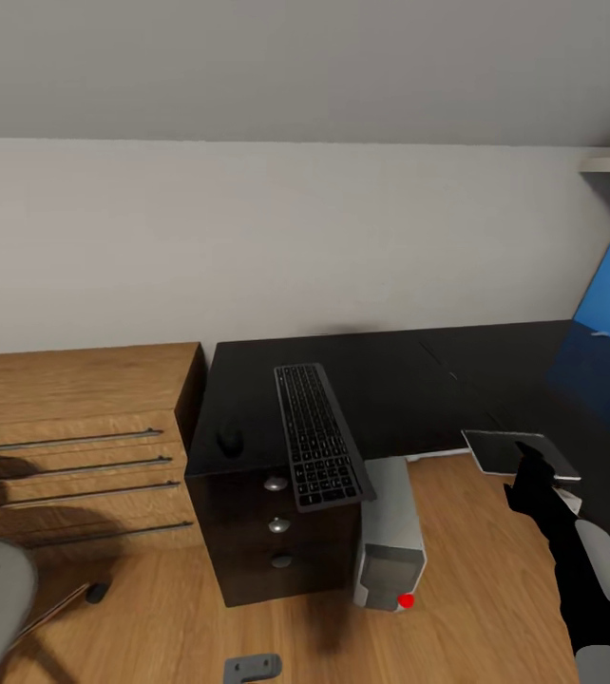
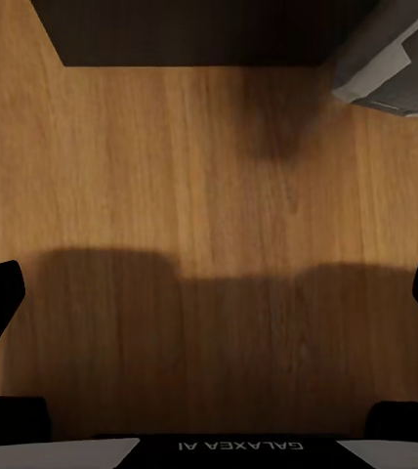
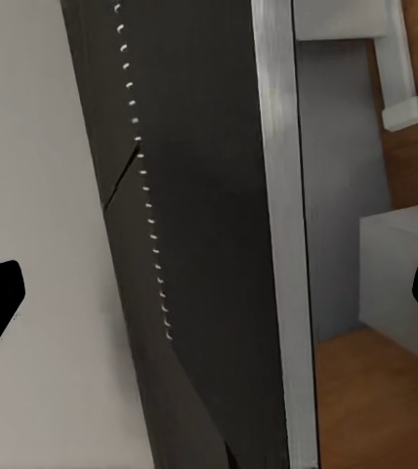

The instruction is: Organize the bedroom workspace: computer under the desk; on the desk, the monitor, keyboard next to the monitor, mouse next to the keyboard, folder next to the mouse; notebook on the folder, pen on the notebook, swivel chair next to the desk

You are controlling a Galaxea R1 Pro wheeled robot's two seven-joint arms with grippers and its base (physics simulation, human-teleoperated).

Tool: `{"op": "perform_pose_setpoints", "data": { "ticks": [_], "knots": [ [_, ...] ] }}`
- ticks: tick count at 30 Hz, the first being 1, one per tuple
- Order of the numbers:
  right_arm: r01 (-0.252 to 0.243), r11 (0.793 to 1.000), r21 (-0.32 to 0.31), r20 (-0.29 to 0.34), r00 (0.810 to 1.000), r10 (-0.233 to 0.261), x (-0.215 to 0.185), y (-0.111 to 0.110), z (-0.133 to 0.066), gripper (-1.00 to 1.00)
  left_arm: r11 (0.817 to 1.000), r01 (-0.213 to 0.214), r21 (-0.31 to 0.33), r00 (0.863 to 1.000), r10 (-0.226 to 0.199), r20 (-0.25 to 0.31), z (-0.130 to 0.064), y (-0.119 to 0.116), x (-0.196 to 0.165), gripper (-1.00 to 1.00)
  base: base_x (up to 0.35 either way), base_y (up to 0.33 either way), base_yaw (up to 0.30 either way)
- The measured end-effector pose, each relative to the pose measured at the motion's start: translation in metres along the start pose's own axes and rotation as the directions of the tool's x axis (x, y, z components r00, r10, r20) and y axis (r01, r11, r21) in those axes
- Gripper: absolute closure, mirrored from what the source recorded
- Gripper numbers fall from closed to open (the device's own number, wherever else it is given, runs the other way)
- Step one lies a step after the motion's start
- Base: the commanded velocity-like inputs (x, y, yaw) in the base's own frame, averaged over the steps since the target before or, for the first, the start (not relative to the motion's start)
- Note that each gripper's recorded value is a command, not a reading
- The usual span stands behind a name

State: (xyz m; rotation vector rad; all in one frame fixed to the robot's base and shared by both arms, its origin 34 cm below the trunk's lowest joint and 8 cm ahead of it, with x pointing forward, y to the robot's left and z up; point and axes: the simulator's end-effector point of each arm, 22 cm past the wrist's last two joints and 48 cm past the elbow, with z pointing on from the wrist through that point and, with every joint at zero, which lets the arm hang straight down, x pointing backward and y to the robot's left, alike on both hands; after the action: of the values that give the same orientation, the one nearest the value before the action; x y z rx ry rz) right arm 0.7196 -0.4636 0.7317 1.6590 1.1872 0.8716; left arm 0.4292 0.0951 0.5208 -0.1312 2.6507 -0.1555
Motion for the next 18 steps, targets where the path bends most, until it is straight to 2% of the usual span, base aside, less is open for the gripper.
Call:
{"op": "perform_pose_setpoints", "data": {
  "ticks": [9,17,18],
  "knots": [
    [-0.001,1.0,0.002,0.006,1.0,0.001,-0.0005,-0.0007,0.0002,-1.0,1.0,0.0,0.0,1.0,0.0,0.0,0.0002,0.0002,-0.0001,-1.0,0.03,0.0,0.0],
    [-0.001,1.0,0.005,0.006,1.0,0.001,-0.0003,-0.0015,0.0001,-1.0,1.0,0.002,-0.001,1.0,-0.002,0.0,0.0001,0.0006,-0.0002,-1.0,0.188,0.0,0.0],
    [-0.001,1.0,0.006,0.006,1.0,0.001,-0.0002,-0.0017,0.0002,1.0,1.0,0.002,-0.001,1.0,-0.002,0.0,0.0002,0.0007,-0.0002,-1.0,0.082,0.0,0.0]
  ]
}}
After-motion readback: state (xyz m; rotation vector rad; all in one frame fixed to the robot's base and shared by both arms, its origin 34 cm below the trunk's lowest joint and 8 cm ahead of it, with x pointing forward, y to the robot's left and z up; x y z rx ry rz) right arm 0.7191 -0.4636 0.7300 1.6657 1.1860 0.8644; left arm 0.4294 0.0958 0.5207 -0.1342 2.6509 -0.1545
